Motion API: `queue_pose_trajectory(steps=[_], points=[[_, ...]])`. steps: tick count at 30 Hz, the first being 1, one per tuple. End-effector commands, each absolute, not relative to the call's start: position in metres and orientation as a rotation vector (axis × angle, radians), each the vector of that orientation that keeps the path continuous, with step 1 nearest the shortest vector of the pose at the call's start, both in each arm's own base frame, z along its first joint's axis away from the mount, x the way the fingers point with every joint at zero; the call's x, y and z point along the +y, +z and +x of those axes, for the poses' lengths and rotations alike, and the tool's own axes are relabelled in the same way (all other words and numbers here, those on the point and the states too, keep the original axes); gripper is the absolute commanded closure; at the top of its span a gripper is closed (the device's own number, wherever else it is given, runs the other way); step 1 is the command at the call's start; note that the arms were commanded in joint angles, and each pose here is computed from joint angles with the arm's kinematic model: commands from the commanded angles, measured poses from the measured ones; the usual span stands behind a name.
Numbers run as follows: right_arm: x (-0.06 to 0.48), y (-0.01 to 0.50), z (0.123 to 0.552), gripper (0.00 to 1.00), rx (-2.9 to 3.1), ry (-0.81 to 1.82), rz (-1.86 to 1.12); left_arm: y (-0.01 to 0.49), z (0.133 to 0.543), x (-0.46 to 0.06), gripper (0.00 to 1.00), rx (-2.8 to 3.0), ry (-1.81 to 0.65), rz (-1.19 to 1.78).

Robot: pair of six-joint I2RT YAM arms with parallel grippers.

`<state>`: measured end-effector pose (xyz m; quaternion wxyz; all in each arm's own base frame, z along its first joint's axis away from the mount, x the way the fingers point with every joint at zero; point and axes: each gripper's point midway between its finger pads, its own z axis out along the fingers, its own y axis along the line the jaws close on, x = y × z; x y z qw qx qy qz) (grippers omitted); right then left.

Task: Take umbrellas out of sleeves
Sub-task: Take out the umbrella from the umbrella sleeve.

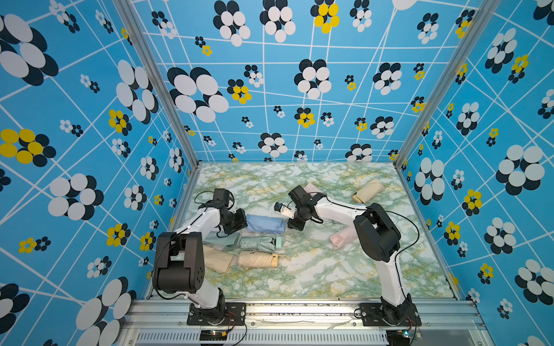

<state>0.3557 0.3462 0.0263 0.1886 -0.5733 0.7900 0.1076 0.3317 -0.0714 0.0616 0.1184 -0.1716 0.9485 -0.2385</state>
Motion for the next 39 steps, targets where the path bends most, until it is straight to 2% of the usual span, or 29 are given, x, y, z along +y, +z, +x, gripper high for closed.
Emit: queue_pose_trajectory(steps=[1,6,8,17,39], points=[[0.339,0.018,0.357,0.69,2.277,0.278,-1.612,0.065,0.328,-0.074,1.0,2.764,-0.73,-0.505],[0.337,0.02,0.359,0.75,2.286,0.261,-1.604,0.065,0.328,-0.074,1.0,2.763,-0.726,-0.505],[0.334,0.005,0.356,0.78,2.322,0.256,-1.616,0.065,0.328,-0.074,1.0,2.762,-0.726,-0.504],[0.334,0.007,0.358,1.0,2.328,0.252,-1.589,0.067,0.329,-0.072,1.0,2.752,-0.718,-0.509],[0.332,0.005,0.356,1.0,2.334,0.253,-1.571,0.07,0.329,-0.055,1.0,2.719,-0.681,-0.557]])
